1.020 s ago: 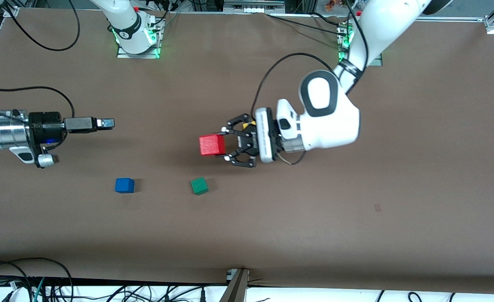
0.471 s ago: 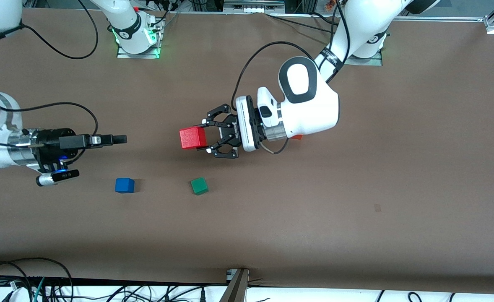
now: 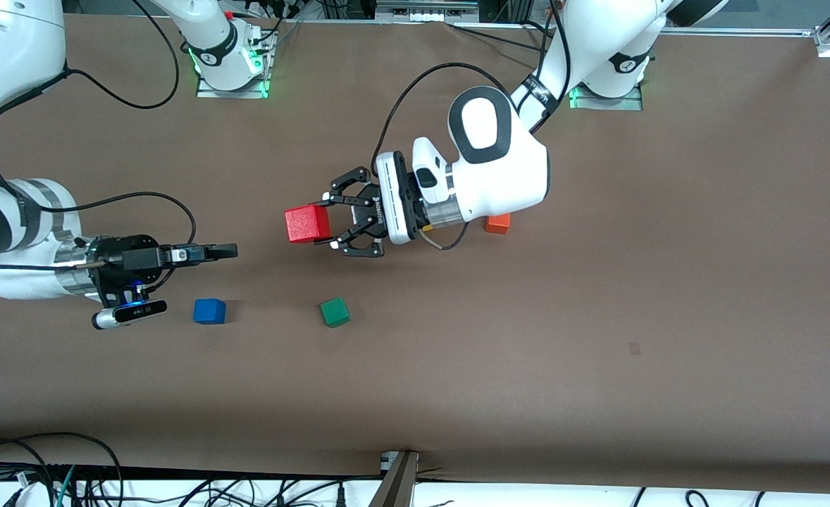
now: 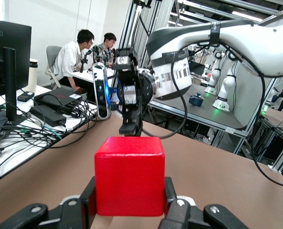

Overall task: Pass red block to right arm, stack on blue
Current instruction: 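Carry the red cube toward the right gripper and rotate it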

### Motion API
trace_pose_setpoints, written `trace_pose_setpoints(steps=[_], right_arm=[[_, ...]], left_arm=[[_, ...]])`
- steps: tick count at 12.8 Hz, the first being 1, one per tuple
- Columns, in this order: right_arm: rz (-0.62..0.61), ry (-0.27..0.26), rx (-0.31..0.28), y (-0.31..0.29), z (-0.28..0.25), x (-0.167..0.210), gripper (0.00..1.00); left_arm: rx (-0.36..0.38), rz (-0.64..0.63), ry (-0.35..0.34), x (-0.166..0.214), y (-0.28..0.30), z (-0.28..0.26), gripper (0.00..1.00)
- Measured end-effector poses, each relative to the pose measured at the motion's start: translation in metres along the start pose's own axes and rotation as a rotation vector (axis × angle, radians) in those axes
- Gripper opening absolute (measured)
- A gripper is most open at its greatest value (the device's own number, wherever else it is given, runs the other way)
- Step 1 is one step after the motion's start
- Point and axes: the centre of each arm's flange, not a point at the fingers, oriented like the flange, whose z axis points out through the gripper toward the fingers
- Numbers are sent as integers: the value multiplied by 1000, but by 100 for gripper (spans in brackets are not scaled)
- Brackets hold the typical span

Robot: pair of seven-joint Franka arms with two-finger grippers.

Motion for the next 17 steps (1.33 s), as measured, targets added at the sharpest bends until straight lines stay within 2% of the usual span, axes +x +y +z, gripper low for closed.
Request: trace_pose_setpoints(steps=[8, 13, 17], right_arm=[[-47, -9, 5, 36, 14, 13, 100], [-21, -6, 85, 43, 35, 15, 100], [54, -9, 95, 48, 43, 15, 100]], left_arm=[[20, -26, 38, 5, 5, 29, 56], [35, -20, 30, -1, -2, 31, 56], [68, -20, 17, -6, -11, 44, 56]])
